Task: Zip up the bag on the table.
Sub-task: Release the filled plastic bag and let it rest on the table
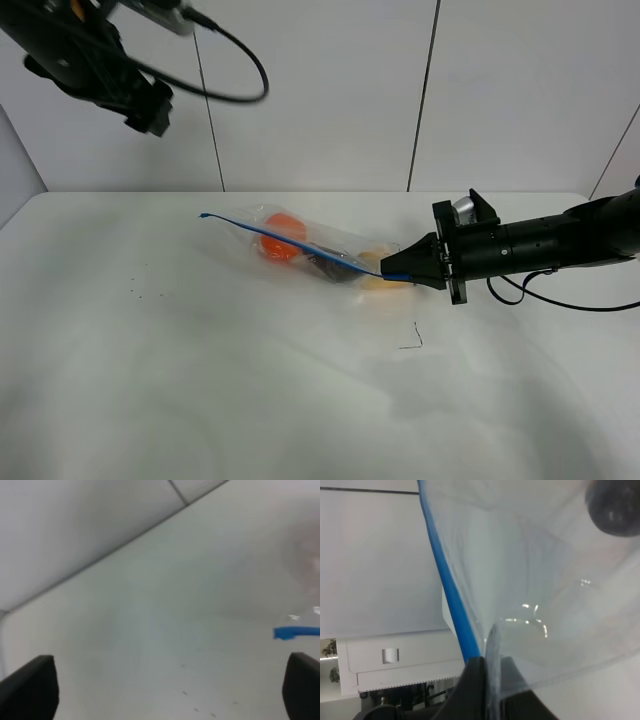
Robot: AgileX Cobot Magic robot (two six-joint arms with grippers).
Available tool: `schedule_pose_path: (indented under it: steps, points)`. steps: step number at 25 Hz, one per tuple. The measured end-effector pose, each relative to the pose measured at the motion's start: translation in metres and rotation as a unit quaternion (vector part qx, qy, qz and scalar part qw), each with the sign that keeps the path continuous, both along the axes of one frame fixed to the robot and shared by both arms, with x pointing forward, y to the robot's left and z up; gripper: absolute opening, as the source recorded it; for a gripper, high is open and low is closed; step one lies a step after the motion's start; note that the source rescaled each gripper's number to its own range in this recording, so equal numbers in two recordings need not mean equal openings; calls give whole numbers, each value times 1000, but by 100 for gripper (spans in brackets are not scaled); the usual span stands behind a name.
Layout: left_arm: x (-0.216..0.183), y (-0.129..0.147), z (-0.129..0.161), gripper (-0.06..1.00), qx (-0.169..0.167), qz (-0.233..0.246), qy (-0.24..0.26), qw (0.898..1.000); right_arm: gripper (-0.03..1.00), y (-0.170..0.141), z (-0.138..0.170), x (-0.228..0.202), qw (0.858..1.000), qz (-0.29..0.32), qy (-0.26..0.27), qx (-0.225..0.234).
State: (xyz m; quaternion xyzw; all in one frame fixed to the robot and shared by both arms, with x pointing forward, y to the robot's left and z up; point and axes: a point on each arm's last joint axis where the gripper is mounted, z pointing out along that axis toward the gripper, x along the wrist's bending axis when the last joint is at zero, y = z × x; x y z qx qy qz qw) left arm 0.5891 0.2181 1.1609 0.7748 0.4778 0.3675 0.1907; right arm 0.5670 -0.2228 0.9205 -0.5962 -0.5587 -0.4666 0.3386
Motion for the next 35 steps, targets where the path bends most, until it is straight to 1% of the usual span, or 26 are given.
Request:
schedule_pose_path:
  steps: [2, 5, 7, 10, 12, 16, 21, 25, 29, 31, 35]
  points:
    - [-9, 27, 22, 100, -20, 32, -11, 999, 0, 0, 0, 0, 1000, 0, 0, 0]
    - [-31, 64, 44, 100, -27, 86, -23, 996, 0, 0, 0, 0, 1000, 0, -1, 0]
    - [-46, 80, 54, 100, -33, 113, -22, 993, 0, 0, 0, 0, 1000, 0, -1, 0]
    - [-72, 92, 68, 100, -66, 137, -18, 988, 0, 0, 0, 0, 1000, 0, -1, 0]
    - [-89, 95, 73, 100, -78, 144, -18, 986, 0, 0, 0, 0, 1000, 0, -1, 0]
    - [-122, 95, 73, 100, -86, 141, -26, 986, 0, 0, 0, 0, 1000, 4, -4, -2]
    - [-169, 96, 62, 100, -106, 155, -36, 982, 0, 0, -1, -1, 1000, 7, -6, -4]
    - [-210, 96, 55, 100, -116, 152, -75, 979, 0, 0, -1, -1, 1000, 7, -7, -5]
    - [-245, 97, 43, 100, -126, 154, -98, 975, 0, 0, -1, -1, 1000, 8, -10, -5]
    - [-258, 97, 34, 100, -130, 156, -101, 974, 0, 0, -1, -1, 1000, 9, -11, -5]
    - [-282, 97, 15, 100, -151, 168, -113, 967, 0, 0, -1, -1, 1000, 9, -11, -5]
